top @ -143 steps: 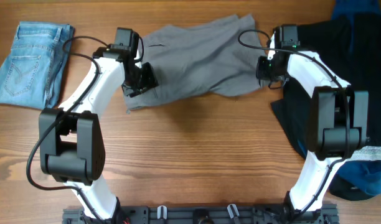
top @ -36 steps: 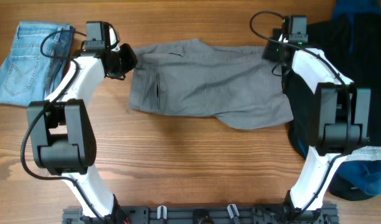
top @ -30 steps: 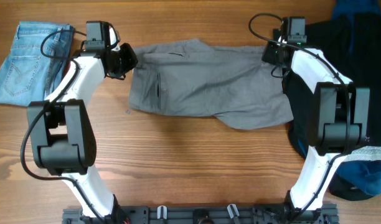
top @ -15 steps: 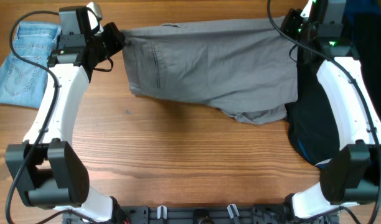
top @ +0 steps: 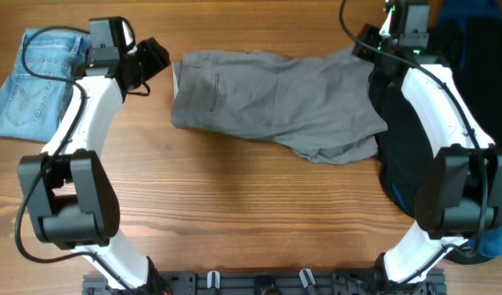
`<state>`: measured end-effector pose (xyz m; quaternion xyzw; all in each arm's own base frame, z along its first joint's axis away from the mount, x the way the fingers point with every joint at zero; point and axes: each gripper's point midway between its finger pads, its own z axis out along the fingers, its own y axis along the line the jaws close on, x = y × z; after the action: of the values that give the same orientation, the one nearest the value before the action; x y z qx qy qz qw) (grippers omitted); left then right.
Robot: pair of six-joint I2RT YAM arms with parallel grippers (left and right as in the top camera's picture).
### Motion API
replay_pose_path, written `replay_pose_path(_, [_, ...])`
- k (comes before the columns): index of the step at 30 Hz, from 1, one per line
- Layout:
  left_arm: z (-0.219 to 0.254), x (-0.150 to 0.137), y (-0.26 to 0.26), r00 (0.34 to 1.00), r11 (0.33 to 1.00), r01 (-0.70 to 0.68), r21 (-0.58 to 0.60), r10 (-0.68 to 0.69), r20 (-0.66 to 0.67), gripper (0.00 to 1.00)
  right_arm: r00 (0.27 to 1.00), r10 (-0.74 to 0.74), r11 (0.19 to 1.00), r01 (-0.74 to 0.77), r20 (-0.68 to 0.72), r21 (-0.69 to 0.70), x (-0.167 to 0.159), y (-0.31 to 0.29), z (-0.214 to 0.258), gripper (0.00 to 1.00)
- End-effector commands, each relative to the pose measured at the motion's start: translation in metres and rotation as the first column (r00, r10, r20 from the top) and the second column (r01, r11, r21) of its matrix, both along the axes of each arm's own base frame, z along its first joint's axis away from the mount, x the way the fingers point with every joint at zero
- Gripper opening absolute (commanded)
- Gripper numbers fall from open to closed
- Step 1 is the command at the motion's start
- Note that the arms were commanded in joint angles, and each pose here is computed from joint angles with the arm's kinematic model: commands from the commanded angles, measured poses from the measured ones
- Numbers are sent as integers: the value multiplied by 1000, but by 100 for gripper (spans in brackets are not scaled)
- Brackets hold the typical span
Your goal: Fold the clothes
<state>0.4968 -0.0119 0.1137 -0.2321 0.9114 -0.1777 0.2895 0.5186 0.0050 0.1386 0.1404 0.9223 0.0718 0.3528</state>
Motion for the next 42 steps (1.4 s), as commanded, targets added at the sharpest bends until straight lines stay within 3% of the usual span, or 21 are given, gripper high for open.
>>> replay_pose_path(1, [-14,-13,5,997,1000,9,25,-7,-76,77,996,2,1000,-1,-88,10,-16,-1,-14,75])
replay_pose_path(4, [-25,-32,4,986,1000,11,19,-8,-167,80,990,2,1000,0,-141,11,-27,0,-21,80])
replay_pose_path(8, [-35,-49,3,970,1000,13,13,-10,-244,84,983,35,998,-26,-181,57,-36,9,-26,80])
replay_pose_path(14, [-46,-56,1,965,1000,17,5,-16,-261,92,934,231,948,-154,-272,277,-69,52,-32,82])
replay_pose_path(19, [-68,-55,-19,960,990,109,-87,-128,-248,97,862,427,857,-290,-272,427,-97,90,-26,82])
replay_pose_path(24, [-95,-52,-41,943,960,180,-213,-230,-241,96,835,469,842,-325,-286,431,-106,110,-27,84])
replay_pose_path(29, [-117,-56,-44,930,958,174,-229,-236,-282,93,822,488,840,-350,-295,414,-109,123,-29,84])
replay_pose_path(30, [-120,-58,-44,926,957,171,-234,-237,-294,89,820,487,844,-353,-300,405,-110,124,-30,85])
replay_pose_path(36, [-126,-73,-62,897,944,194,-266,-280,-343,45,813,495,844,-366,-307,392,-111,131,-34,85])
replay_pose_path(40, [-126,-75,-70,890,941,211,-263,-296,-348,6,811,486,848,-347,-327,401,-111,131,-41,85])
replay_pose_path(42, [-126,-76,-69,890,942,207,-263,-293,-350,4,807,480,850,-331,-344,409,-114,132,-45,85])
